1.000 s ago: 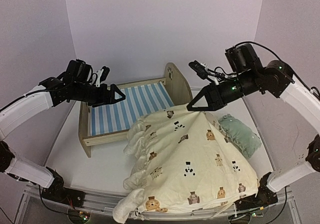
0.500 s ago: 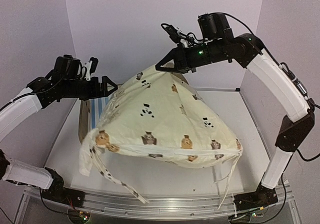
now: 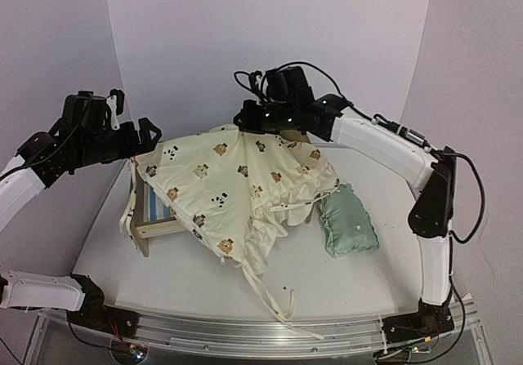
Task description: Set up the pet bed
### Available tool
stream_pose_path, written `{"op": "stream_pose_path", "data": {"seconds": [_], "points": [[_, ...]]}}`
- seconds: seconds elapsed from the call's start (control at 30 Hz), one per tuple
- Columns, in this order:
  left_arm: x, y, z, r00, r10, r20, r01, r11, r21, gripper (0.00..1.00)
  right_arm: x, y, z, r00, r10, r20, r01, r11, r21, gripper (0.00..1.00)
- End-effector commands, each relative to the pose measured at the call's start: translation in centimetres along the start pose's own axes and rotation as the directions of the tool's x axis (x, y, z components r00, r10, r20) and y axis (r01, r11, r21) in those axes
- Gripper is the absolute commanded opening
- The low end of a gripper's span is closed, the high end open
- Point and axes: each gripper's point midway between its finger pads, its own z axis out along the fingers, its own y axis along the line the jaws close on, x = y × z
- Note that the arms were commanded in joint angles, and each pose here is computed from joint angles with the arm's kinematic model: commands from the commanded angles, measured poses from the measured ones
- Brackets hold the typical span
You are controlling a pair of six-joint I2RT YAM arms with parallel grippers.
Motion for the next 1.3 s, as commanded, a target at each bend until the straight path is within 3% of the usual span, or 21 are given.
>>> {"op": "stream_pose_path", "data": {"seconds": [0.0,0.03,0.1,0.17,0.27,0.4,0.63,0.8,1.1,1.2,1.27], "points": [[0.2,0.4,-0.9,1.000,-0.023,0.007,0.023,1.000,-0.006,1.00,-3.8,-2.8,2.3,0.973,-0.019,0.229,-0.014,0.990,0.141,0.05],[0.6,0.2,-0.8,1.000,-0.019,-0.007,0.019,1.000,0.012,0.99,-3.3,-3.4,2.8,0.974,-0.031,0.224,-0.007,0.986,0.167,0.13],[1.6,-0.5,-0.3,0.999,0.002,-0.049,0.001,0.999,0.054,0.98,-2.0,-4.2,3.5,0.980,-0.046,0.193,0.010,0.982,0.188,0.45],[3.4,-0.7,0.5,0.992,0.016,-0.123,-0.007,0.997,0.072,0.98,-0.7,-4.3,3.5,0.987,-0.060,0.150,0.033,0.984,0.177,0.71],[5.8,-1.0,1.6,0.976,0.014,-0.219,0.006,0.996,0.092,0.98,0.2,-4.1,2.2,0.990,-0.092,0.109,0.075,0.985,0.156,0.87],[8.3,-1.0,2.1,0.948,-0.015,-0.319,0.049,0.994,0.097,0.98,0.4,-3.0,-0.6,0.984,-0.156,0.082,0.147,0.984,0.105,0.98],[11.6,1.2,1.5,0.916,-0.043,-0.398,0.054,0.998,0.018,0.99,1.9,-4.2,-5.4,0.963,-0.266,0.038,0.258,0.955,0.142,0.98],[14.3,1.0,1.8,0.874,-0.062,-0.483,0.090,0.995,0.034,0.98,5.7,-6.2,-8.0,0.961,-0.259,-0.093,0.272,0.947,0.171,0.98],[17.2,-0.2,4.7,0.845,-0.077,-0.528,0.157,0.982,0.108,0.97,12.9,-8.9,-6.8,0.936,-0.211,-0.281,0.259,0.954,0.148,0.98],[17.8,-0.5,5.6,0.845,-0.099,-0.525,0.191,0.974,0.124,0.93,15.1,-9.4,-5.4,0.922,-0.186,-0.339,0.241,0.962,0.128,0.97],[17.8,-0.4,6.0,0.853,-0.111,-0.510,0.199,0.972,0.121,0.80,16.4,-9.4,-4.8,0.910,-0.177,-0.374,0.229,0.968,0.100,0.89]]}}
